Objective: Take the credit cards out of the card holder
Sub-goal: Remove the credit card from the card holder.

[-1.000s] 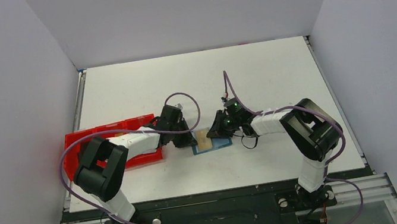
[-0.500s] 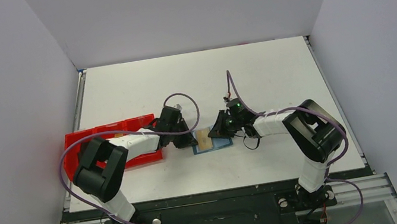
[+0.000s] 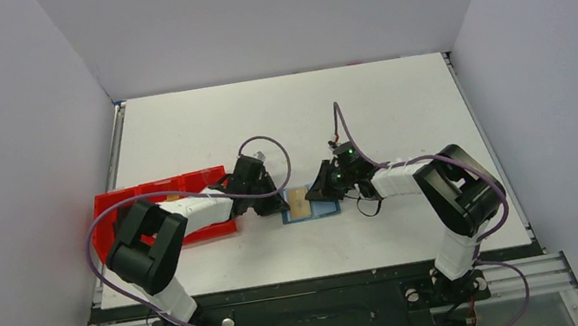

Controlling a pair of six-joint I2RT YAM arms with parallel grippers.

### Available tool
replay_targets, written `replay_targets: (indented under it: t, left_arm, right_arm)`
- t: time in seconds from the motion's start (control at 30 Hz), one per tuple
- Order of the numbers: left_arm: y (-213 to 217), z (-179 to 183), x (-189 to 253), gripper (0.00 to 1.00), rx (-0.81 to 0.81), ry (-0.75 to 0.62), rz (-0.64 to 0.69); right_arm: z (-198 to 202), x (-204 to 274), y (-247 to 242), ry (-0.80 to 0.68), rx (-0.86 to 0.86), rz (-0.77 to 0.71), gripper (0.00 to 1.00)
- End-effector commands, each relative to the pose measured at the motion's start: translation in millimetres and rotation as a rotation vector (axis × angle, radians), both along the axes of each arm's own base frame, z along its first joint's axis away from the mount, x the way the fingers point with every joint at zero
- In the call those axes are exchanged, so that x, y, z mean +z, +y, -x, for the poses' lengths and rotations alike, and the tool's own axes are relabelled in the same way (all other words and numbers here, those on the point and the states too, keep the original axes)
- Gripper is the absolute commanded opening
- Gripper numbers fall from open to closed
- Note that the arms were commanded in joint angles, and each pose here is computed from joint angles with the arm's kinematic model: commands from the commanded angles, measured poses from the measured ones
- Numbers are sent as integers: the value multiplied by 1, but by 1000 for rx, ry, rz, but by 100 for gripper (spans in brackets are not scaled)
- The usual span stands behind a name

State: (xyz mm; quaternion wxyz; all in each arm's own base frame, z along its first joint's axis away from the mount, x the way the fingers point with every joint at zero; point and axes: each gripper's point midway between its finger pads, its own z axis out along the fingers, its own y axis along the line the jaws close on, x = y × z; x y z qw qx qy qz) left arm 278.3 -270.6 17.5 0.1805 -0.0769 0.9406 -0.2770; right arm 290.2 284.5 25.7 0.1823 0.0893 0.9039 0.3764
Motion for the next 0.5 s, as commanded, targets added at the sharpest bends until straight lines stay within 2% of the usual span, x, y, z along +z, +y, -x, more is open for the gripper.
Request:
replay_targets:
  t: [0.0, 0.27, 0.47]
  left_arm:
    - [29, 28, -41, 0, 11, 93, -157]
    - [28, 27, -42, 0, 9, 91, -153]
    - [27, 26, -41, 0, 13, 90, -152]
  right_arm:
    - [-2, 19, 3, -58, 28, -37, 0]
    - [4, 21, 8, -55, 53, -69, 15]
    - [11, 17, 10, -42, 60, -74, 15]
